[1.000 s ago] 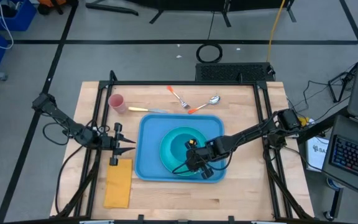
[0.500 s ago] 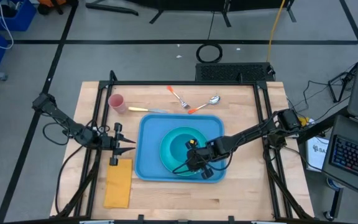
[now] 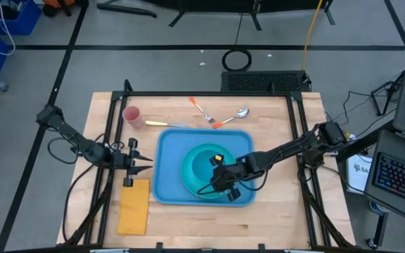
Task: Set up tray
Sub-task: Put the pink cup on the blue tray
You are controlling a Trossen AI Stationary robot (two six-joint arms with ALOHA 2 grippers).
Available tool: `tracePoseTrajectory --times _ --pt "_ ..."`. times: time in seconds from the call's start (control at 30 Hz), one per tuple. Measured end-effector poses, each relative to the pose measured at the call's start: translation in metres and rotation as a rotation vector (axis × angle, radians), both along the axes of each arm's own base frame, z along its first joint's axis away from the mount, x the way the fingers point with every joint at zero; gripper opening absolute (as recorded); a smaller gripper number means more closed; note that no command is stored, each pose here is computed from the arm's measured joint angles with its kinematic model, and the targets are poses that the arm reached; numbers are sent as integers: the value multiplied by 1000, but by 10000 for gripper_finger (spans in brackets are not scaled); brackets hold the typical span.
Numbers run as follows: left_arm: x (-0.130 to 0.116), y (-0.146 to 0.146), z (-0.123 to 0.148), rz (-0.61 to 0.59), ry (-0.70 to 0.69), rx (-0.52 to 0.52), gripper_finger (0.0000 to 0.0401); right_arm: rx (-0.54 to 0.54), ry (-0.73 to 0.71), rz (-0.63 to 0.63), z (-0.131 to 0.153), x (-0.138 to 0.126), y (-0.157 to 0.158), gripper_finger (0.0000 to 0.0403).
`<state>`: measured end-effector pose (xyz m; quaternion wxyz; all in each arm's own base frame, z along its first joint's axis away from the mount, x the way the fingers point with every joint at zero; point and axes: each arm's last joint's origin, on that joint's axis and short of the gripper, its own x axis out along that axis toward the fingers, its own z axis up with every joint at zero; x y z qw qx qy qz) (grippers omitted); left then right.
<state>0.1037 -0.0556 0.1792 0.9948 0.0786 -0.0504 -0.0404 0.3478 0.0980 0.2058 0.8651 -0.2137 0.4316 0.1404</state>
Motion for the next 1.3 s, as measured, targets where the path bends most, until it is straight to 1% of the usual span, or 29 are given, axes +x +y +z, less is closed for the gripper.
tracePoseTrajectory --times 0.3,0.53,0.63,0.7,0.83,0.9,0.97,1.03,1.17,1.3 --pt "0 0 3 -1 -25 -25 106 49 -126 6 37 -12 1 90" --pt "-1 0 6 -3 -47 -54 106 126 -170 8 54 -26 19 86" --pt "-1 1 8 -7 -65 -88 106 161 -212 25 49 -33 28 80" --pt "-1 0 9 -27 -73 -92 106 176 -242 49 42 -40 33 76" --pt "-3 0 15 -80 -138 -118 106 210 -358 111 36 -58 39 67" --pt "-3 0 18 -89 -161 -158 106 232 -429 140 34 -69 41 62" --pt "-2 -1 16 -101 -138 -227 106 259 -496 165 31 -81 41 57" --pt "0 -2 12 -77 -94 -274 106 296 -564 179 27 -93 40 53" --pt "5 -1 8 60 -66 -367 106 368 -639 199 14 -119 36 50" --pt "10 -4 9 60 -81 -380 106 422 -664 219 0 -138 35 50"
